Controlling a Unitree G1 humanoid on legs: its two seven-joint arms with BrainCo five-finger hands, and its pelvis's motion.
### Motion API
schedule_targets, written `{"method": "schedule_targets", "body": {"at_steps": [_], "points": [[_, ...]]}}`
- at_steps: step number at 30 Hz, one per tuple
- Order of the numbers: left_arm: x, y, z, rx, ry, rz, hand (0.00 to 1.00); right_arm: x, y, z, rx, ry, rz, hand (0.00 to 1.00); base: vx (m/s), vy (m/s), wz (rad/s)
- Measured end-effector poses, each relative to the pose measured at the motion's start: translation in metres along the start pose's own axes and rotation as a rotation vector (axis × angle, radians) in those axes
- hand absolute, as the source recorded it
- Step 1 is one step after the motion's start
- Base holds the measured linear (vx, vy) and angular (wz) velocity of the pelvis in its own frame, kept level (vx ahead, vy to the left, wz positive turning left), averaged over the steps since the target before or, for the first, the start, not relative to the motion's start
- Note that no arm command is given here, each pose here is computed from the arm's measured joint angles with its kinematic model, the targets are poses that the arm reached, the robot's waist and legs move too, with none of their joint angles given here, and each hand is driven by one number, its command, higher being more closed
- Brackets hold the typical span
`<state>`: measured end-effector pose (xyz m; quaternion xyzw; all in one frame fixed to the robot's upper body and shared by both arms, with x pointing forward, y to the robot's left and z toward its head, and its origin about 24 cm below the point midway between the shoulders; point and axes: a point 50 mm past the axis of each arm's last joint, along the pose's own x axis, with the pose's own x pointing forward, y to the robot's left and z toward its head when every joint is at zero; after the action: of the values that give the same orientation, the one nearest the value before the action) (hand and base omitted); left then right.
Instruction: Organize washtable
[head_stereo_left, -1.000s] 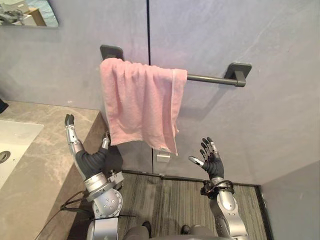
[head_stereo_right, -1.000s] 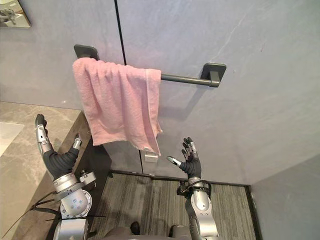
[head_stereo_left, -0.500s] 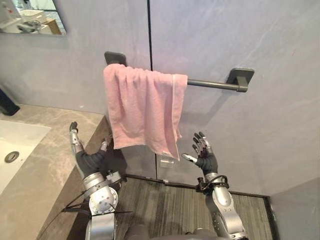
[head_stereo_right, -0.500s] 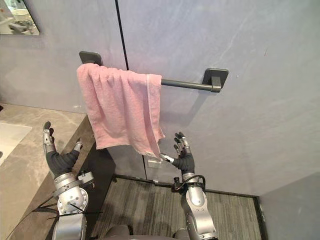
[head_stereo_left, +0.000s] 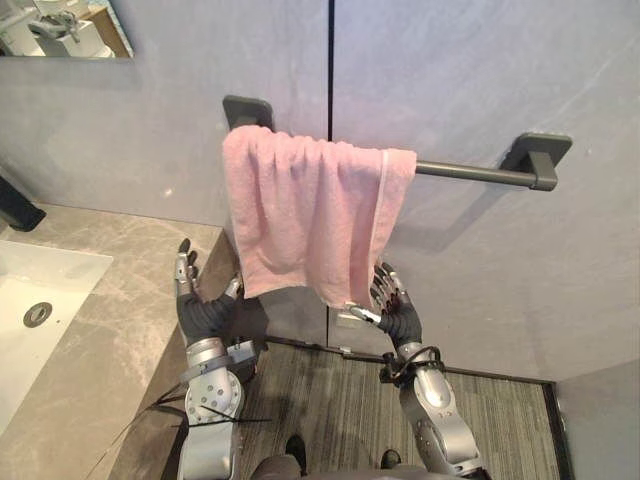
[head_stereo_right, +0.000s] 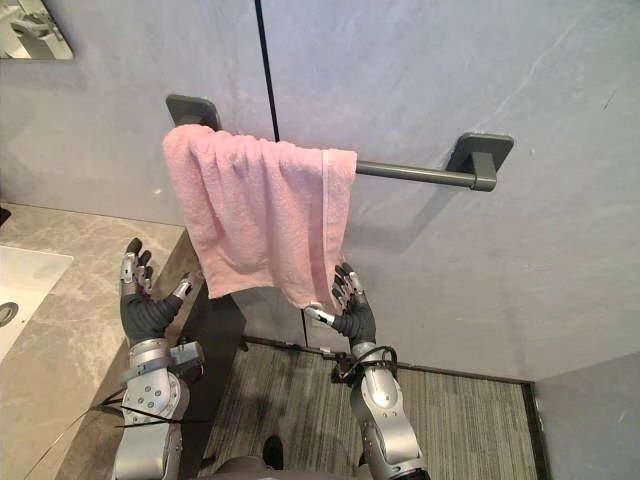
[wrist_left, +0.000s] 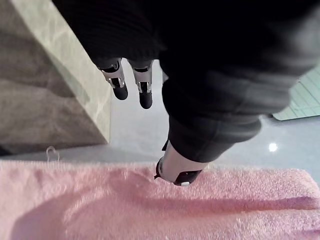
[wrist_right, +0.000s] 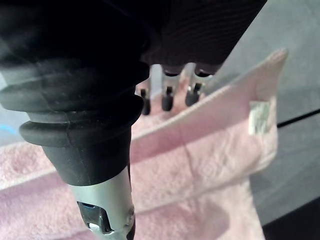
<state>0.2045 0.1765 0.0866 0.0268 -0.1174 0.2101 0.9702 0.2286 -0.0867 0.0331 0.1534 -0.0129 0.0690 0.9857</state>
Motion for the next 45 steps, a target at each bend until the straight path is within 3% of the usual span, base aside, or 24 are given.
{"method": "schedule_targets", "body": {"at_steps": [10, 16, 17, 30, 45], "points": [[0.055, -0.031, 0.05, -0.21, -0.212, -0.141, 0.0, 0.039, 0.03, 0.042, 0.061, -0.162, 0.139, 0.0, -0.03, -0.019, -0.07], [0.08, -0.034, 0.073, -0.278, -0.285, -0.077, 0.0, 0.058, 0.064, 0.073, 0.12, -0.255, 0.286, 0.0, -0.02, -0.012, 0.01], [0.08, -0.035, 0.073, -0.282, -0.286, -0.073, 1.0, 0.059, 0.067, 0.077, 0.119, -0.268, 0.301, 1.0, 0.0, 0.0, 0.0], [0.083, -0.049, 0.09, -0.325, -0.339, -0.111, 1.0, 0.061, 0.076, 0.112, 0.177, -0.405, 0.316, 1.0, -0.02, 0.003, -0.01], [0.079, -0.048, 0.088, -0.327, -0.352, -0.093, 1.0, 0.047, 0.036, 0.108, 0.086, -0.442, 0.189, 1.0, 0.0, 0.005, -0.06]]}}
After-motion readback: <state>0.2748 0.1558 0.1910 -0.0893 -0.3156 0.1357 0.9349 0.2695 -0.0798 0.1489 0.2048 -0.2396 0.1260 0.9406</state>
